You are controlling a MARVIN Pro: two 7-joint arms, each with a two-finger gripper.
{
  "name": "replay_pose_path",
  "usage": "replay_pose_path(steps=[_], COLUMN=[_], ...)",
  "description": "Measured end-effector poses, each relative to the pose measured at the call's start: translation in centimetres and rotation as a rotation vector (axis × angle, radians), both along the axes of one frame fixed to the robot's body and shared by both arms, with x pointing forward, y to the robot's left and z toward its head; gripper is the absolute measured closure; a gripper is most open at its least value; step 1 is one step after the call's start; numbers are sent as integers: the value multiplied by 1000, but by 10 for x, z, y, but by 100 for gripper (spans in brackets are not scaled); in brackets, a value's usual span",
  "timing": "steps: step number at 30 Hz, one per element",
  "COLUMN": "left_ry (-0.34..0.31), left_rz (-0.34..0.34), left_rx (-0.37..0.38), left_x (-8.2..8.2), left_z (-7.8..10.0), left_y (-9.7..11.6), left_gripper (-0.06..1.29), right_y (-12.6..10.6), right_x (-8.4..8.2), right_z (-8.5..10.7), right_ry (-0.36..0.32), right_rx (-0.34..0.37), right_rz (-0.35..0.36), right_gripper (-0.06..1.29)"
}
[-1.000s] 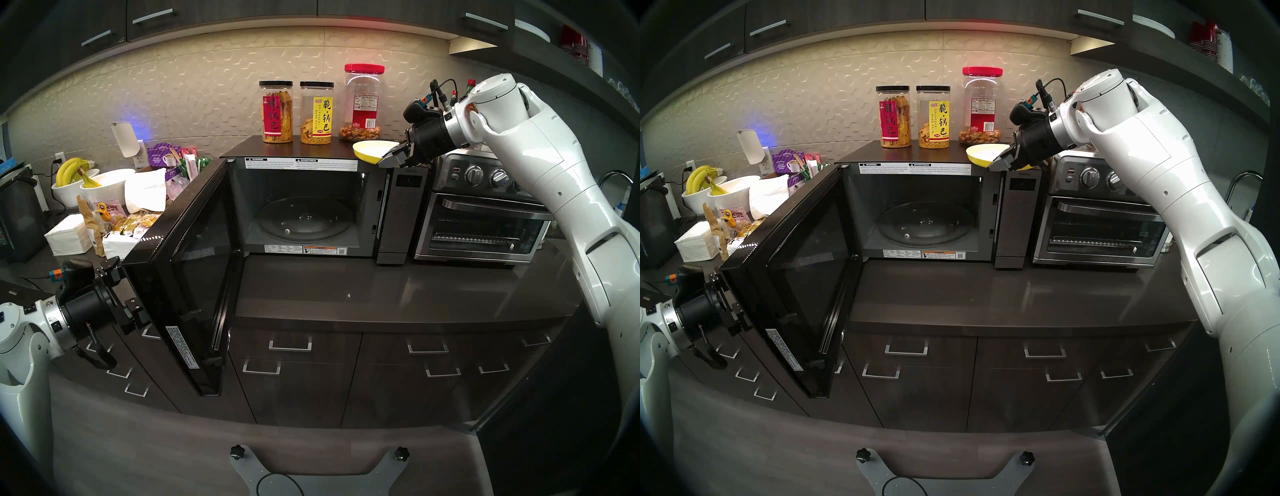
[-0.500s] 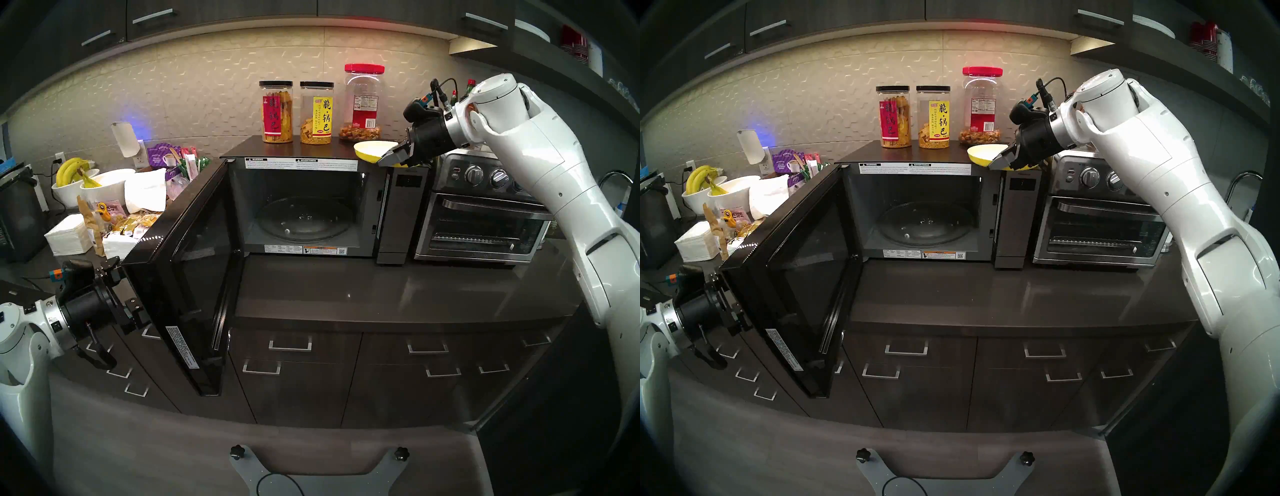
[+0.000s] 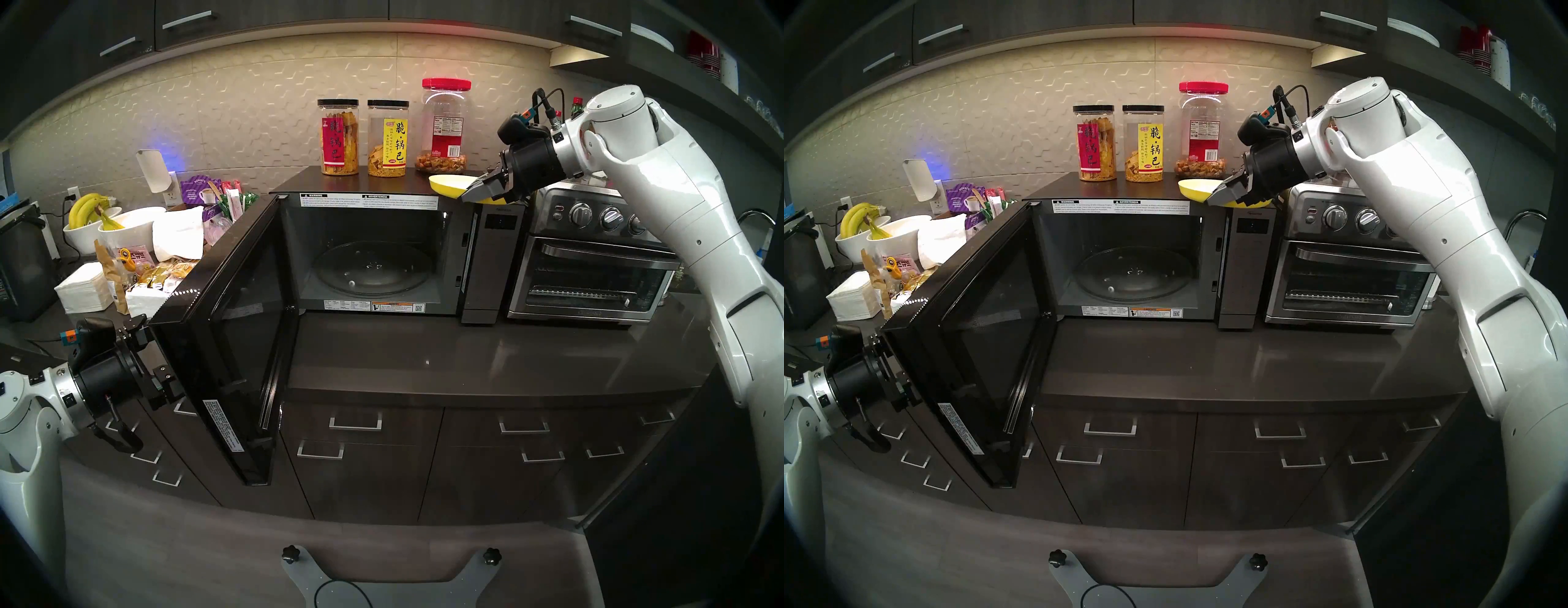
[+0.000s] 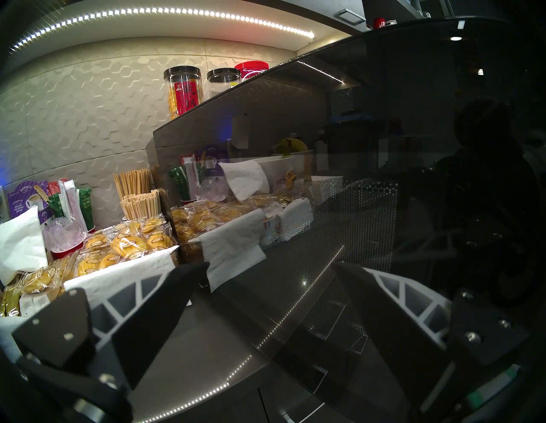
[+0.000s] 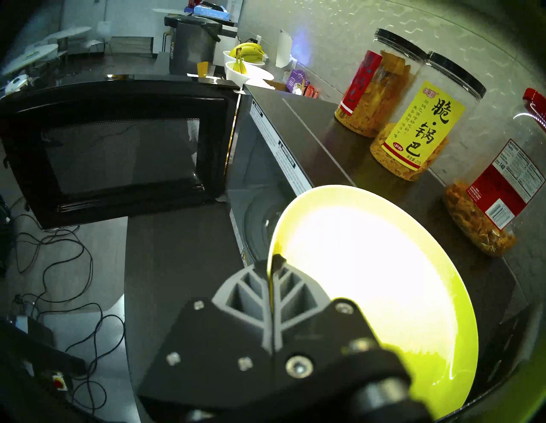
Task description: Open the microwave, put the plate inside, and close the door
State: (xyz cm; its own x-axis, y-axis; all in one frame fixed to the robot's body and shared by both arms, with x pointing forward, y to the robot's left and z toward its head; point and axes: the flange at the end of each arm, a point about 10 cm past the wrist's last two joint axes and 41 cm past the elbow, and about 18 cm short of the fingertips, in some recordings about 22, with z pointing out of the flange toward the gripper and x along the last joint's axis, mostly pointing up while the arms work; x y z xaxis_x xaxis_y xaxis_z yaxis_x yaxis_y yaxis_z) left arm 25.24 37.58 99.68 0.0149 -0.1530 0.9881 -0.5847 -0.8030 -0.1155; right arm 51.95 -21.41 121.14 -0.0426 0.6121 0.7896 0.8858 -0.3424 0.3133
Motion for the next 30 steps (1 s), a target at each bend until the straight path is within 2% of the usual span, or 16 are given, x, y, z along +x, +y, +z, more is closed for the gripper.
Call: replay_pose_path(steps=[19, 30], left_ry=[0, 0], left_rz=[0, 0], left_rx=[0, 0], left_x=[0, 0], left_z=[0, 0], left_y=[0, 0], left_gripper=[0, 0], right_y=[-11, -13], right_x=[-32, -56], right_z=[17, 19], right_ry=[-41, -73], right_rx=[40, 25], right_rz=[16, 95], right_gripper=[125, 125])
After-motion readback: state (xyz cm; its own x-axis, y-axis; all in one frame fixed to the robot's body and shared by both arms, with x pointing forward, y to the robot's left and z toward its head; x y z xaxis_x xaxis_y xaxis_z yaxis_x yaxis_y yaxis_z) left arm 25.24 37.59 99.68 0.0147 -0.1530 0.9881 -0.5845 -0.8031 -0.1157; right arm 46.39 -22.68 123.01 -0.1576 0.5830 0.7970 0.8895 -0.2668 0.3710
